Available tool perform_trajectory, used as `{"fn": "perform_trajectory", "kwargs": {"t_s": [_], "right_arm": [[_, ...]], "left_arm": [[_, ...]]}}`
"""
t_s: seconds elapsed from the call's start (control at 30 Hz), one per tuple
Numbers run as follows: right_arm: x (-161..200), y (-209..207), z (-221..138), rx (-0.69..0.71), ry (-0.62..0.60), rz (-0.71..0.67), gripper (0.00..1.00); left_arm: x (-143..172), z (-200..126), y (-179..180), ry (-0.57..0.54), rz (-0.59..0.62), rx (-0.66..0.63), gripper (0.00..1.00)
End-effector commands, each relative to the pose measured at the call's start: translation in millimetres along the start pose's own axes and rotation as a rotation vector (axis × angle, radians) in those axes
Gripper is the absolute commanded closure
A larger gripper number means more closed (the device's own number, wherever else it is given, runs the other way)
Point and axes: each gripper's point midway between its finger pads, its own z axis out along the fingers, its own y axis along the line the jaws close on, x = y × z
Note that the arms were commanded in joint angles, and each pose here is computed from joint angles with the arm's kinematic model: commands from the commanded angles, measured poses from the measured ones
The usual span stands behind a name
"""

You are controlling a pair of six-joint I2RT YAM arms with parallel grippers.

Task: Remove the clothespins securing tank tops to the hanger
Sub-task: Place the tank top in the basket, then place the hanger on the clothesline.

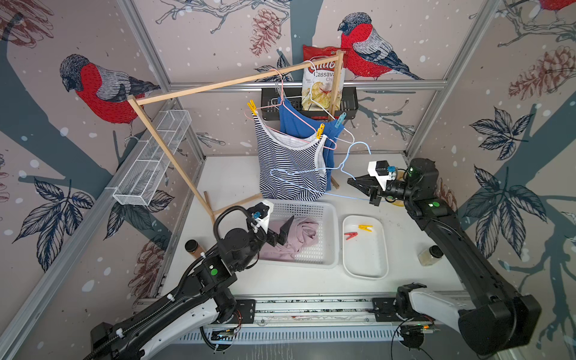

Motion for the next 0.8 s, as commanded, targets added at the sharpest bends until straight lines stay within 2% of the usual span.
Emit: {"fn": "perform_trajectory", "kwargs": {"t_s": [0.0,0.1,0.17,0.23,0.3,0.37,0.57,0.6,0.77], "right_arm": [[17.8,20.5,0.2,-0.090,0.025,-0.053,1.00],[30.6,31.3,1.1,-0.117,0.033,-0.114,1.00],[37.2,40.9,-0.8,-0.144,0.036,-0.168,1.00],[38.1,49.3,-3.2,-0.168,0.026,-0.211,1.00],[36.0,57.1,-5.0,-0.196,0.005,-0.241,1.00],[34.8,60.8,-6.3,-0.206,-0.002,-0.257,1.00],[25.0,70.6,-8.9,-0.242,-0.032,-0.277,1.00],[22.4,74.0,-9.9,-0.251,-0.041,-0.283,1.00],[11.7,88.8,-14.8,-0.271,-0.082,-0.323,1.00]], "left_arm": [[-48.6,-19.0,8.5,-0.164,0.047,-0.023,0.04],[-68.2,-24.1,17.7,-0.144,0.110,-0.069,0.04],[-79.6,-22.7,10.6,-0.112,0.195,-0.030,0.04],[-80.4,-18.1,-3.1,-0.042,0.281,0.051,0.04],[-64.9,-13.7,-21.8,0.070,0.360,0.171,0.04],[-51.4,-14.4,-39.8,0.138,0.408,0.291,0.04],[-33.6,-20.4,-73.3,0.192,0.455,0.519,0.05],[-42.7,-20.5,-74.9,0.185,0.461,0.531,0.04],[-30.3,-21.4,-92.8,0.302,0.469,0.674,0.08]]}}
